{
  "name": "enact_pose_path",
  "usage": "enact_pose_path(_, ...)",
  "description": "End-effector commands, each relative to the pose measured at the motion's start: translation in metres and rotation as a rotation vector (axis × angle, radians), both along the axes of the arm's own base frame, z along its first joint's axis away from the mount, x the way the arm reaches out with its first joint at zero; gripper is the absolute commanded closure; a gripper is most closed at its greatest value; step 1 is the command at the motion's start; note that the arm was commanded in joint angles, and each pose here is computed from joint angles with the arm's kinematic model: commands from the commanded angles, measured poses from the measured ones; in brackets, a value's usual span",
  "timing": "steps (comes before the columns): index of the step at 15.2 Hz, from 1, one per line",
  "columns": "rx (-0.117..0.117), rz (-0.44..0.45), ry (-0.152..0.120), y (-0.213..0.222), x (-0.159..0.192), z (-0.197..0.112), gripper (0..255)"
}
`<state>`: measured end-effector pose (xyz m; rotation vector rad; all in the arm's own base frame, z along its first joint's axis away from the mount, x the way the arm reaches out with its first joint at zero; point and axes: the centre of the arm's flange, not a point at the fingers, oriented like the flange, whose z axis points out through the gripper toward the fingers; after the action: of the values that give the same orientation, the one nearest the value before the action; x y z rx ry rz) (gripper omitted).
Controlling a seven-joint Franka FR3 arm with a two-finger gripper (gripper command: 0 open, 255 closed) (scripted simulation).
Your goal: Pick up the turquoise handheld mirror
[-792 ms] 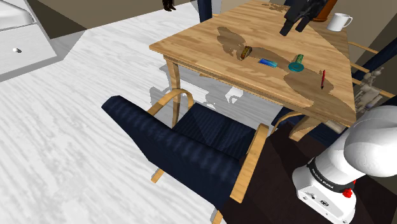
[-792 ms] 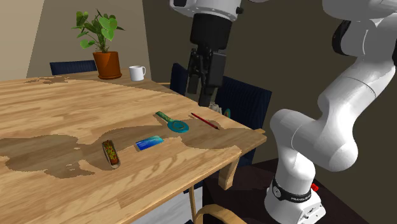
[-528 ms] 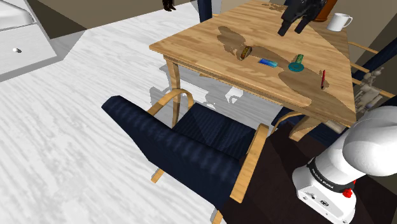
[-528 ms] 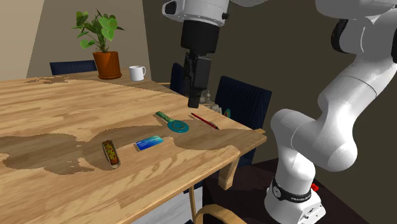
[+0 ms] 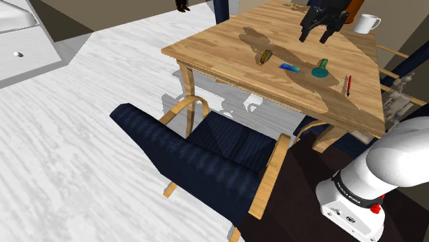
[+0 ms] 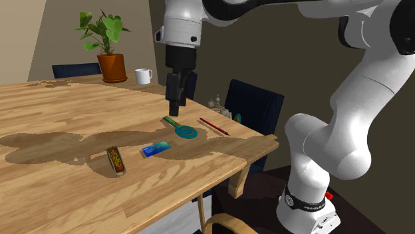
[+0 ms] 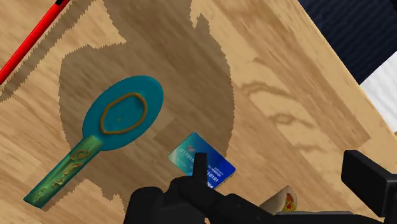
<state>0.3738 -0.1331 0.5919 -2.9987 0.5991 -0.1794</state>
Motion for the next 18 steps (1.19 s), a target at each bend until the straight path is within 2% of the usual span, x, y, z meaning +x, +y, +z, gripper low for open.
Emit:
enact_pose_path(1, 0.016, -0.075, 0.021, -0.024, 0.008, -0.012, 0)
enact_pose_path(7, 0.065, -0.295, 0.084, -0.097, 0.015, -0.05, 0)
enact_pose_path(14, 0.123, -0.551, 0.157, -0.179, 0.0, -0.1, 0)
enact_pose_path(18, 0.123, -0.555, 0.158, -0.18, -0.001, -0.117, 0)
